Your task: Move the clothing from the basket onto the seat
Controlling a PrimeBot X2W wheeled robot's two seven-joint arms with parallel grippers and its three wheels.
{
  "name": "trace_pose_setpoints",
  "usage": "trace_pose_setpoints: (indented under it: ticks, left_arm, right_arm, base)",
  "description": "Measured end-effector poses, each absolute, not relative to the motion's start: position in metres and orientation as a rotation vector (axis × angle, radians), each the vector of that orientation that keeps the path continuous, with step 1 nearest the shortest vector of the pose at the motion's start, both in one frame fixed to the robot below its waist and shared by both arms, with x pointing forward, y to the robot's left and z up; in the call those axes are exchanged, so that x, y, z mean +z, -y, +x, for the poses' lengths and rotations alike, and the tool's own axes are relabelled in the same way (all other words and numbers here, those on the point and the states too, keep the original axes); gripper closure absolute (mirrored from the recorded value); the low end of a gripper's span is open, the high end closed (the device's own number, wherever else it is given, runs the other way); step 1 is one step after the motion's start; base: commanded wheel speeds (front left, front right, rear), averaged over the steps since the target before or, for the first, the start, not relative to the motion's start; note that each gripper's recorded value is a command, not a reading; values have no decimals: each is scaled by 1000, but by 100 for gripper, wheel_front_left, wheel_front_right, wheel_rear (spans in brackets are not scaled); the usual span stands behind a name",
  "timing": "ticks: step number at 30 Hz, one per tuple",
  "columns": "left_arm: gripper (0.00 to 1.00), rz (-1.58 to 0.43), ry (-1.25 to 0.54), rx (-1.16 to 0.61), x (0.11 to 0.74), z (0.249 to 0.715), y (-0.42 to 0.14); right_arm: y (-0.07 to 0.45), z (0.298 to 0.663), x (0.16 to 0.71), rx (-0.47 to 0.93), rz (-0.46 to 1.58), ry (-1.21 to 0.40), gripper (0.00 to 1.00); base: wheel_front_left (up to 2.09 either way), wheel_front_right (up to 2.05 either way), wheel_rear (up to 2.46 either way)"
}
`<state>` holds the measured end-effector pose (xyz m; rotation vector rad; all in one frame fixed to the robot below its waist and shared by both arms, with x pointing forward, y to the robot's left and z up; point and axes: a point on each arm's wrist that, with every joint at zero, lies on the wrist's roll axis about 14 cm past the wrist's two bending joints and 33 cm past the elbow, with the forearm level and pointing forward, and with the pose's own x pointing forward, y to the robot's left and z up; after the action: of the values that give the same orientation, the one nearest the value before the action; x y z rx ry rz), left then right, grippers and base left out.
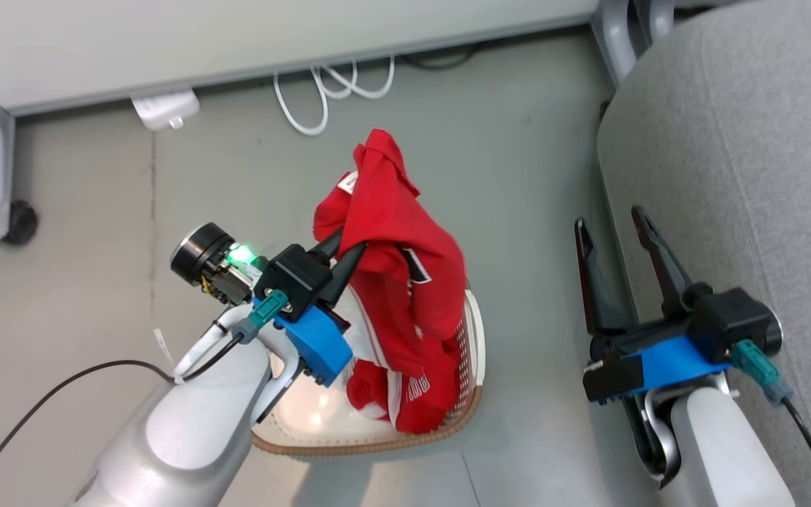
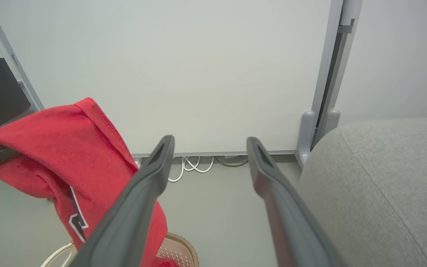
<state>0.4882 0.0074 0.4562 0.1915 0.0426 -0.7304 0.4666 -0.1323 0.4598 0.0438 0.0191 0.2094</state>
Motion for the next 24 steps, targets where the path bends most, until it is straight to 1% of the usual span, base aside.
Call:
trace_pose_setpoints:
  ticks: [5,13,24]
  left_arm:
    - [100,198,56,-716,498,483,-6]
    - [100,210,160,-728,541,465,3]
    - [100,227,231,-745,573,441,9]
  right_arm:
    - [131,453,472,211,44,0,0]
    - [128,435,490,217,58,36,0]
    - [117,412,495,246,73,39,0]
  base:
    - [0,0,0]
    - [0,0,0]
    - [0,0,0]
